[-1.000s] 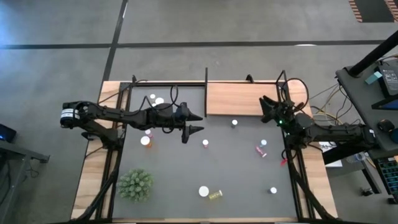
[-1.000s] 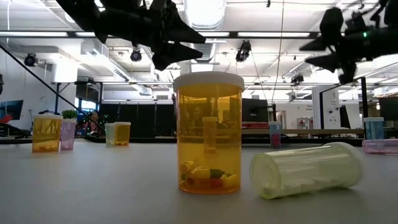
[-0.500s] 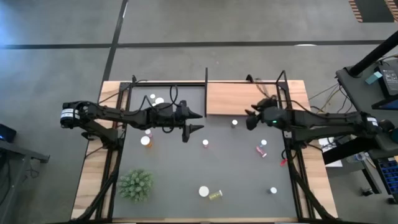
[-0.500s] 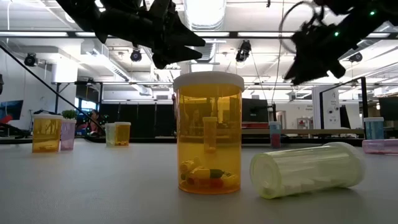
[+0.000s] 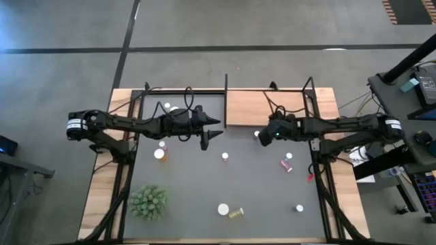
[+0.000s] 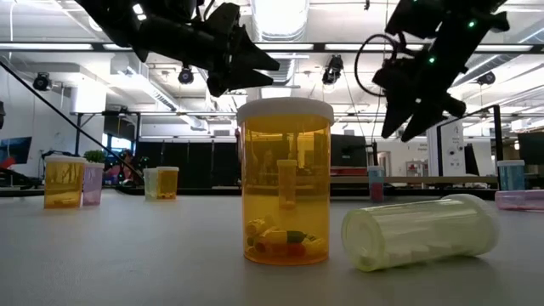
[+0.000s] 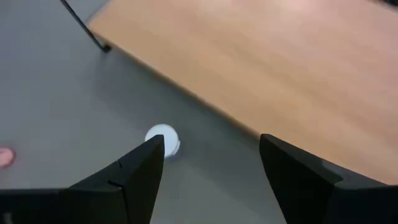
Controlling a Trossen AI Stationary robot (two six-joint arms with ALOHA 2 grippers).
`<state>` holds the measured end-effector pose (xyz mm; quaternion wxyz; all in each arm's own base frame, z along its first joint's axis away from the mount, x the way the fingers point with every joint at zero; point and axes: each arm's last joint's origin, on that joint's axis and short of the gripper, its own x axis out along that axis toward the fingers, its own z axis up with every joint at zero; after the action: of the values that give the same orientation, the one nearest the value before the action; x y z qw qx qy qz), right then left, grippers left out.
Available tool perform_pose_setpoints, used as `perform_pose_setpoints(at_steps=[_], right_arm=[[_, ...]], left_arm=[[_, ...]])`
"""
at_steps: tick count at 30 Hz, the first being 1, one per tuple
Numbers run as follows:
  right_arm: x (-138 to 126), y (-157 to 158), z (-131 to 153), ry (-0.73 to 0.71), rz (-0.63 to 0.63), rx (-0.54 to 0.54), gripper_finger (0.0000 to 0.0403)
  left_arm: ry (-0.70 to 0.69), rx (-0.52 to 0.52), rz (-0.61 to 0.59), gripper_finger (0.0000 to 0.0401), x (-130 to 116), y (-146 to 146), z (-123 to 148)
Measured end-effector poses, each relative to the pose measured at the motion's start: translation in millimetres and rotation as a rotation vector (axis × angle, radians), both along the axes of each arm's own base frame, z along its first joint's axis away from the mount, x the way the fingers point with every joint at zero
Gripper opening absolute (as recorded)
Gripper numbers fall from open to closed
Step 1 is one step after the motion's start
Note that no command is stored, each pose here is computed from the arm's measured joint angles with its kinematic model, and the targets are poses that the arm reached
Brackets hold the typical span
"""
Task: Pick and place medicine bottles onto shelf by color
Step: Put the top left blue pill bottle on the shelf
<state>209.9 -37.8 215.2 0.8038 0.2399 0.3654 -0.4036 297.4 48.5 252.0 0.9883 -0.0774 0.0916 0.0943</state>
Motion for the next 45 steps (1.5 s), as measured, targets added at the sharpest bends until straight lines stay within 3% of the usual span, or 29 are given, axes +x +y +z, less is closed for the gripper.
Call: perform_pose_setpoints(at_steps=[6,26,45], right_arm=[[10,-3,-11,0.048,0.004,0.050,0.0245],[34,-6,-19,0.058,0.132,0.035,0.0256],[52,-8,-50,0.141,0.150,0.036,0.0221]], left_arm=[[-0.001,0.000,0.003,0.0214,0,1,0],[-0.003,-0.006,0.005,0.0214,0,1,0],[-0.004,-0.007,0.005,0.0214,0,1,0]])
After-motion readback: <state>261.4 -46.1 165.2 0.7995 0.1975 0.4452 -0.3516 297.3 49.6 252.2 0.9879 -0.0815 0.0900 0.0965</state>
